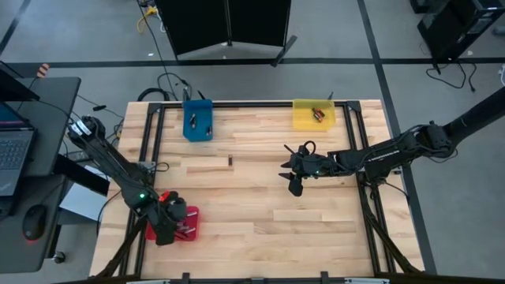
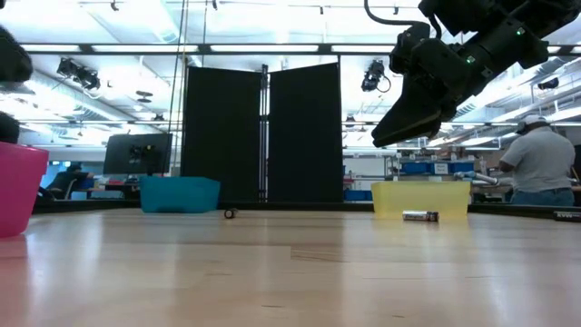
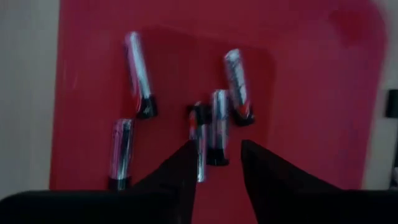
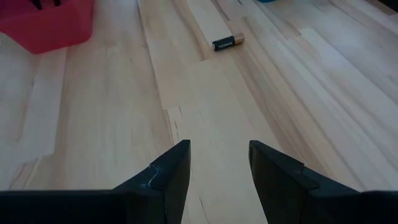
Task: Sort batteries
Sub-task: Put the red battery into the yellow bin
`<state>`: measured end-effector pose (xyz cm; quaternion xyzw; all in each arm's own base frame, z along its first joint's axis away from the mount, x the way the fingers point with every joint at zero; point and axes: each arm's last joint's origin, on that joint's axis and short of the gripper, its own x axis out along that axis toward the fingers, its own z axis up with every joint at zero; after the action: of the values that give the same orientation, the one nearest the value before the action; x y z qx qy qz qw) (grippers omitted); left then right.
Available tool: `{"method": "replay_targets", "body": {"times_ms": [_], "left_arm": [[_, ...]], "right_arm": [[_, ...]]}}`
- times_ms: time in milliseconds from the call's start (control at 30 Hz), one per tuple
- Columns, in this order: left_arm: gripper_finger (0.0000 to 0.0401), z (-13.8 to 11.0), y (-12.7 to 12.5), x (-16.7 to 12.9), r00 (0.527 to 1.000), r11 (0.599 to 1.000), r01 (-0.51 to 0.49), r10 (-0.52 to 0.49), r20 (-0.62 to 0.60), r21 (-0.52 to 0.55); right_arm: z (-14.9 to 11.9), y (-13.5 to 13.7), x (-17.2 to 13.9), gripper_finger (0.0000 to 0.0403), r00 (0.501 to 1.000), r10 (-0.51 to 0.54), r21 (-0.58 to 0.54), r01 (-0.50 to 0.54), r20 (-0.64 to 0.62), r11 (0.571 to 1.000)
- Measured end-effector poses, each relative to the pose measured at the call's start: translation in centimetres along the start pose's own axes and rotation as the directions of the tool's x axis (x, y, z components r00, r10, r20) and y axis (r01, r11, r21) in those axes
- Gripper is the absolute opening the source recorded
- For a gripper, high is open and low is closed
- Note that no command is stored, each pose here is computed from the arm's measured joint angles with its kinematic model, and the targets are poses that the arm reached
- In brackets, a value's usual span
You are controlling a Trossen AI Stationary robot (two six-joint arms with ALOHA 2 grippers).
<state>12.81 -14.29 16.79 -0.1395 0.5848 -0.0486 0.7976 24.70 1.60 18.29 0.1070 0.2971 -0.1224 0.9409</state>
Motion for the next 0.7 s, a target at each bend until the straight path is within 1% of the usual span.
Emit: {"method": "replay_targets", "body": {"times_ms": [133, 233, 333, 400, 433, 467, 500, 600, 700], "left_arm": [[0.0134, 0.7, -0.7, -0.9, 1.000, 0.999, 0.001, -0.002, 0.024, 0.035], [0.0129, 1.0, -1.1, -1.7, 1.000, 1.000, -0.006, 0.006, 0.022, 0.017], [0.0103, 1.7, -1.3, -2.3, 0.996, 0.999, -0.047, 0.046, 0.073, 0.018], [0.0071, 2.3, -1.1, -2.5, 0.986, 0.994, -0.082, 0.070, 0.151, 0.074], [0.0050, 2.9, -1.0, -2.6, 0.976, 0.989, -0.104, 0.081, 0.203, 0.105], [0.0028, 3.7, -0.9, -2.4, 0.964, 0.984, -0.108, 0.070, 0.257, 0.139], [0.0015, 4.6, -0.6, -2.3, 0.951, 0.980, -0.102, 0.047, 0.306, 0.169], [0.0008, 7.1, 0.5, -1.8, 0.903, 0.968, -0.063, -0.048, 0.428, 0.242], [0.0004, 9.0, 2.2, -1.6, 0.844, 0.950, -0.059, -0.118, 0.523, 0.308]], "right_arm": [[0.0, 0.0, 0.0, 0.0175, 1.000, 0.000, -0.001, 0.000, -0.001, 1.000], [0.0, 0.0, 0.0, 0.0173, 1.000, -0.001, -0.001, 0.001, -0.002, 1.000], [0.0, 0.0, 0.0, 0.0173, 1.000, -0.001, -0.017, 0.001, -0.004, 1.000], [0.0, 0.0, 0.0, 0.0169, 1.000, -0.001, -0.037, 0.001, -0.003, 0.999], [0.0, 0.0, 0.0, 0.0165, 1.000, -0.004, -0.050, 0.004, -0.002, 0.999], [0.0, -0.1, 0.0, 0.0160, 1.000, -0.015, -0.058, 0.016, 0.002, 0.998], [0.0, -0.1, 0.0, 0.0152, 1.000, -0.028, -0.064, 0.028, 0.007, 0.998], [0.0, -0.1, 0.0, 0.0116, 0.999, -0.039, -0.086, 0.040, 0.014, 0.995], [0.1, -0.1, 0.0, 0.0065, 0.999, -0.042, -0.109, 0.044, 0.016, 0.993]]}}
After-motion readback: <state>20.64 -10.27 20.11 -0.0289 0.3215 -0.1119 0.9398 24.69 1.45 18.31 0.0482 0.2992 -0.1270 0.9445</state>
